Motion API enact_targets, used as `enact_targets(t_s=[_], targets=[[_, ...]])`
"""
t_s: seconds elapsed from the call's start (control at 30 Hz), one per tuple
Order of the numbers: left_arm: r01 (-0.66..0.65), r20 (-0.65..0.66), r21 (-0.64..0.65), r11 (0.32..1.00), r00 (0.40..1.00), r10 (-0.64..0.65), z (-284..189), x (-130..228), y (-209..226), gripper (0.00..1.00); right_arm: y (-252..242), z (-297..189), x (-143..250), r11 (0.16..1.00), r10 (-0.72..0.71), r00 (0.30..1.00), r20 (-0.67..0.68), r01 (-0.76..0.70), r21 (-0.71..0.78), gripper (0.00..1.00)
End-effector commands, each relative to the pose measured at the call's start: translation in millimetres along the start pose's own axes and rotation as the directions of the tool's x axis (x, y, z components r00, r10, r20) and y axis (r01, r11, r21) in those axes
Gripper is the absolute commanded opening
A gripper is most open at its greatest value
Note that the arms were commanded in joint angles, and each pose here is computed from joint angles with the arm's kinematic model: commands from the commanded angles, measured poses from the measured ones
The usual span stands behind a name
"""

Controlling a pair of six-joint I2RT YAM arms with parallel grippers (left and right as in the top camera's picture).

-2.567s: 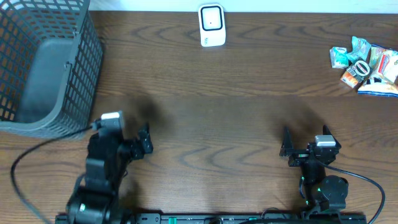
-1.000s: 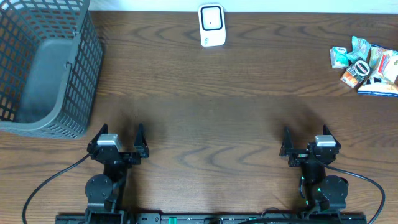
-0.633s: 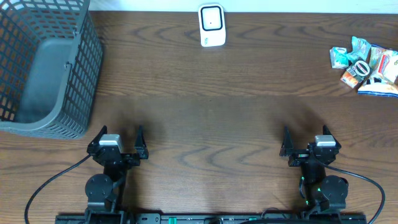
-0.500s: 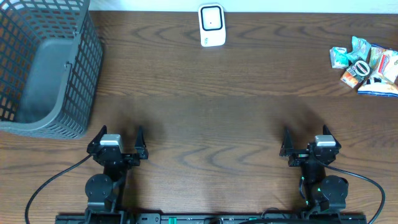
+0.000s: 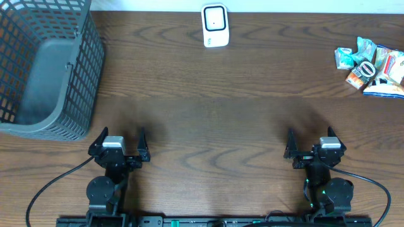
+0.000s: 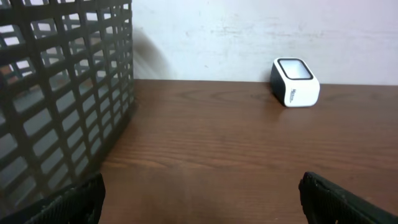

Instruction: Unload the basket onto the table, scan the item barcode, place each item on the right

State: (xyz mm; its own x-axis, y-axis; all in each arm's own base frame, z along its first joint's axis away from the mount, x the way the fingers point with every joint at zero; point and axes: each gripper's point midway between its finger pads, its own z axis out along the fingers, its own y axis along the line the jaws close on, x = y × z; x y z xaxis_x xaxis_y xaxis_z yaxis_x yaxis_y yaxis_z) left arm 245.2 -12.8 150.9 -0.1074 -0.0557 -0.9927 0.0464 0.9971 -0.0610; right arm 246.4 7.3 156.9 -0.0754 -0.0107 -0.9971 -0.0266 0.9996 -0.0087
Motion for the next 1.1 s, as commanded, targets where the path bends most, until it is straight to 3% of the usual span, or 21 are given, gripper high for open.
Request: enact_targets(t_s=[0.0, 1.07], targets=[[0.067, -0.049, 0.000, 0.998, 0.997, -0.067, -0.2, 14.1, 0.0, 0.98, -2.1, -0.3, 0.5, 1.000, 0.015, 1.000, 0.000, -0.015, 0.009, 0.99], [0.000, -0.051, 0.023, 1.000, 0.999, 0.001, -0.3, 14.6, -5.4, 0.98, -2.1, -0.3, 0.5, 1.000, 0.015, 1.000, 0.000, -0.015, 0.009, 0.99]])
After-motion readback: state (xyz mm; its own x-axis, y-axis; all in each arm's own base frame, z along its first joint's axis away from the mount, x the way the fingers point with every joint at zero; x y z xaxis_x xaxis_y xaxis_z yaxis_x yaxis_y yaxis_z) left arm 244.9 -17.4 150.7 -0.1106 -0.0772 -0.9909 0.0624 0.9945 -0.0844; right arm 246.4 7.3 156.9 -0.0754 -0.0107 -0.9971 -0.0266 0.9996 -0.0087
